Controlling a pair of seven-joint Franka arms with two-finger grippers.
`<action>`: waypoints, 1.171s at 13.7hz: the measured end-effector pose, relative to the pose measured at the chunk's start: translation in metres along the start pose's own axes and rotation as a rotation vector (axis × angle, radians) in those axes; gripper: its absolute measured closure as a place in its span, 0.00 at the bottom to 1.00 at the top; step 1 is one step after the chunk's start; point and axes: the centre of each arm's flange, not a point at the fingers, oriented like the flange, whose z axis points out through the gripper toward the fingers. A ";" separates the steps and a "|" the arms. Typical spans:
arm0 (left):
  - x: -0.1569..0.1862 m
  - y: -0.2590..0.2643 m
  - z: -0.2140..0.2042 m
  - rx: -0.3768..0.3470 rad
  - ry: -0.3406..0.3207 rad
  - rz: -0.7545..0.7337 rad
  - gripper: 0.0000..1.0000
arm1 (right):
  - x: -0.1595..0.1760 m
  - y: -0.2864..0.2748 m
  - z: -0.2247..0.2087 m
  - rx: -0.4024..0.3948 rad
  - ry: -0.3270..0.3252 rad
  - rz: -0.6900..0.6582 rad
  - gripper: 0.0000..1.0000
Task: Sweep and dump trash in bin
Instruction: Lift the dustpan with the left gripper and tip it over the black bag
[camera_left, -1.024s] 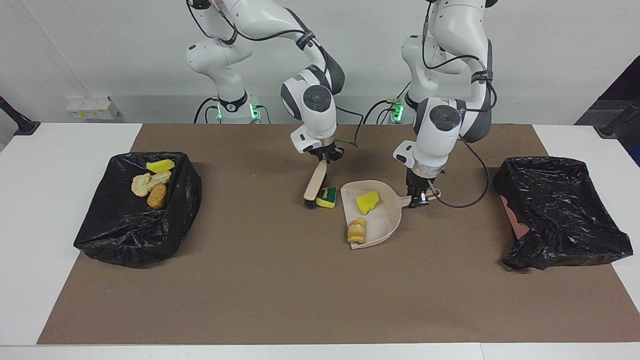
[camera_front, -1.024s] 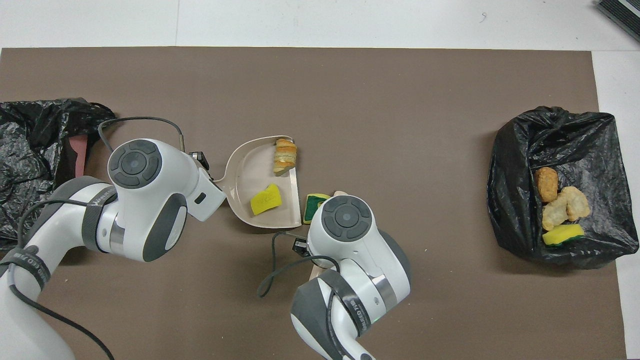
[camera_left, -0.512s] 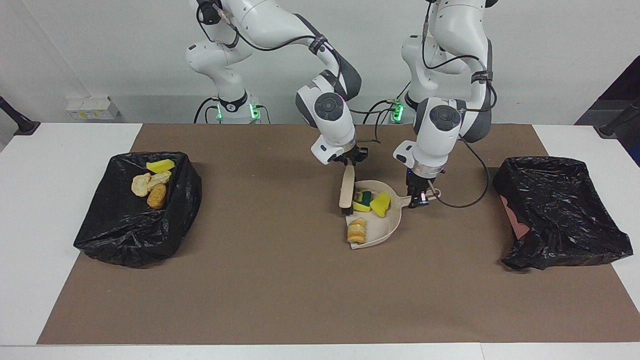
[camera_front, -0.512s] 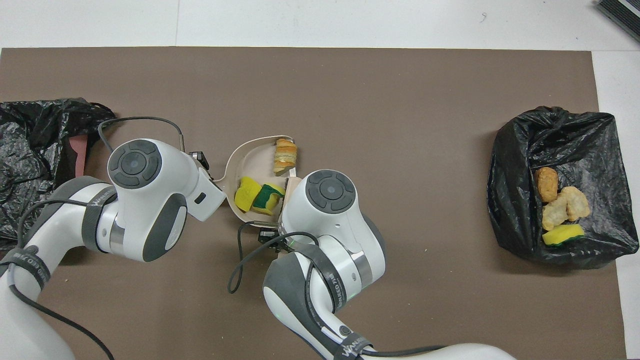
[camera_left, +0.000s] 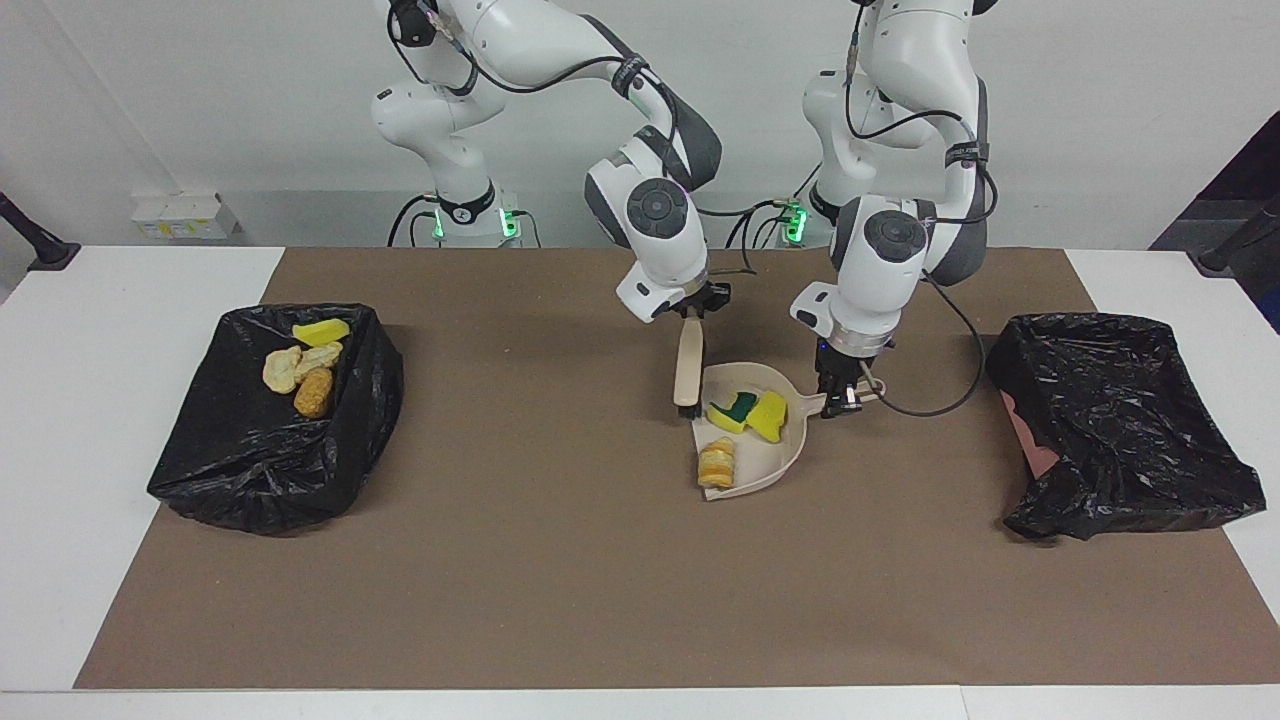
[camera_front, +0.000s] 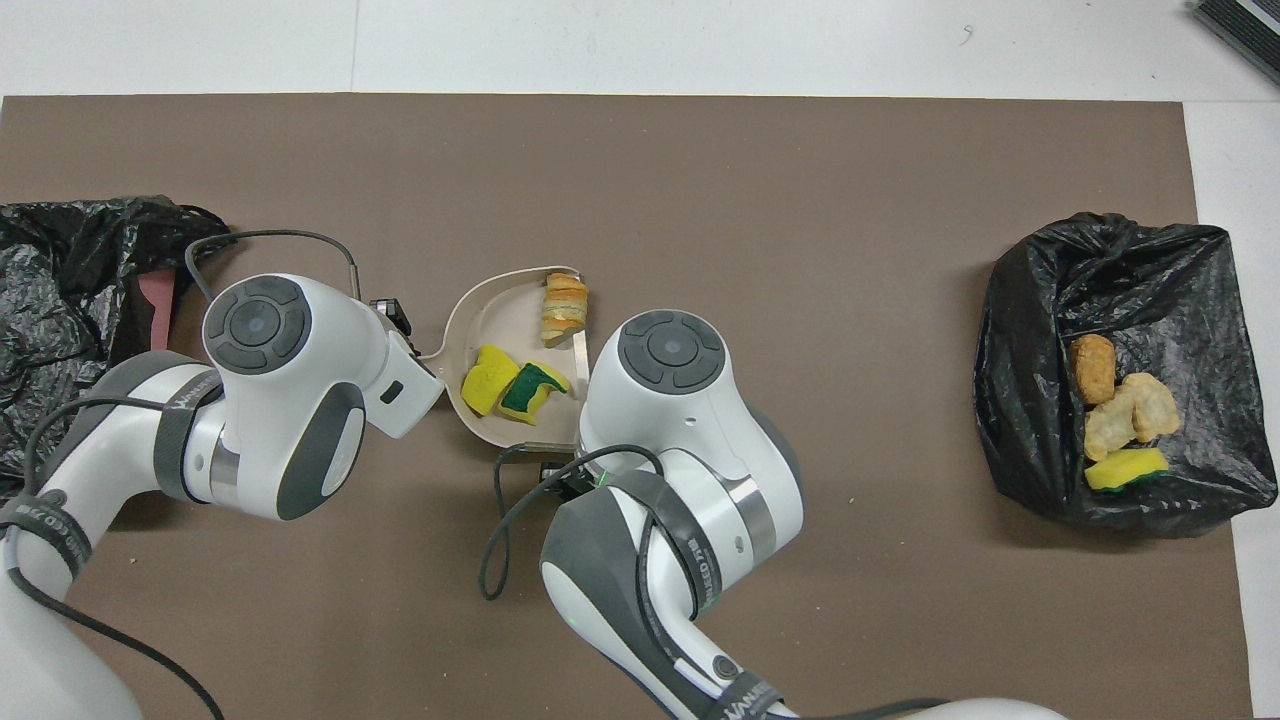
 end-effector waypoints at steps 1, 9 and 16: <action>-0.003 -0.002 -0.001 0.002 0.000 -0.006 0.68 | -0.006 0.008 -0.013 -0.036 -0.002 -0.007 0.75; -0.078 -0.030 -0.061 0.024 0.007 -0.100 0.68 | -0.083 -0.018 0.010 -0.193 0.032 -0.105 0.75; -0.122 -0.032 -0.093 0.060 0.019 -0.162 0.68 | -0.125 -0.042 0.094 -0.207 0.116 -0.102 0.75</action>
